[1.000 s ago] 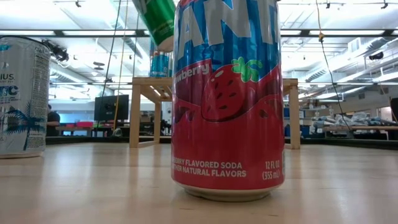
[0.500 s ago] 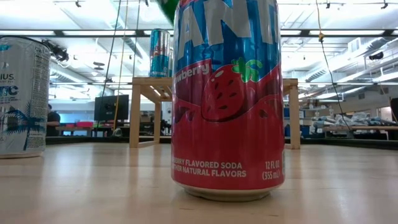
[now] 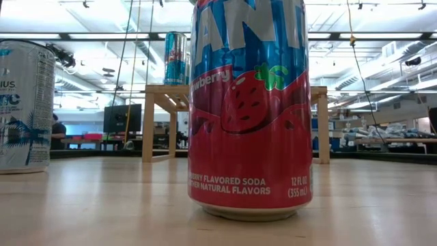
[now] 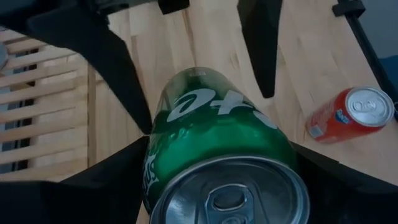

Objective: Place canned beverage on shelf
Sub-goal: Put the green soda can on the shelf aligned with the other green soda can

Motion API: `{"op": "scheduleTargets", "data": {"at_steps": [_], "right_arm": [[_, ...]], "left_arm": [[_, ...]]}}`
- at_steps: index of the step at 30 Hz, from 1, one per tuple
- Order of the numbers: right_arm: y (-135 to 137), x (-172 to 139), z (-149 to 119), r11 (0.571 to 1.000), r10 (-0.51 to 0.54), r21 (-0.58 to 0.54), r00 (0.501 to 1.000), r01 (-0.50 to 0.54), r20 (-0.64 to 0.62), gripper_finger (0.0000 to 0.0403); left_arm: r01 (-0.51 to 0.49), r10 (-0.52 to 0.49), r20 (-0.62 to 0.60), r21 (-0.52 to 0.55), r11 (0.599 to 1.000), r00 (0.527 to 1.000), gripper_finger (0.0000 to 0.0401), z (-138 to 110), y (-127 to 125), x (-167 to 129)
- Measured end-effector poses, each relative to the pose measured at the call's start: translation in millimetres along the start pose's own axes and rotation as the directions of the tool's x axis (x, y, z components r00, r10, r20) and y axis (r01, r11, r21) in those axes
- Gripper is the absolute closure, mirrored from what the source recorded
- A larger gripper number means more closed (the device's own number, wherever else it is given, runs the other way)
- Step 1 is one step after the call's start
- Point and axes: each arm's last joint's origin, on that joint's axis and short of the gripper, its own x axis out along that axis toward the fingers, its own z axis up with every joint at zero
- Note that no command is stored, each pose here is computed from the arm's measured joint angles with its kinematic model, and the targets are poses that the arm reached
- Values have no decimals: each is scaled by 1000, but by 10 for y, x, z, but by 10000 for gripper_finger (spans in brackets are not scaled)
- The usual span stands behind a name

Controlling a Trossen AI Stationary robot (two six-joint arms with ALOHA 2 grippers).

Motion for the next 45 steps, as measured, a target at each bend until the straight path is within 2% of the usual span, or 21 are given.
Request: {"op": "scheduleTargets", "data": {"at_steps": [13,25,36,40,45], "right_arm": [[-4,99,-54,997,59,51,998,-58,-6,25],[6,188,-113,996,77,45,997,-76,-26,27],[6,160,-68,993,110,49,993,-108,-39,90],[-12,160,-67,994,103,47,994,-101,-40,91],[-8,159,-67,993,110,48,993,-108,-40,90]], "left_arm": [[8,-8,-13,-19,1000,1000,83,15,-22,119],[22,-21,44,-39,999,999,74,68,-16,117],[41,-40,47,-17,999,998,72,68,-15,106],[38,-38,43,-1,999,998,67,64,-8,106],[40,-38,52,-51,998,998,55,71,6,107]]}}
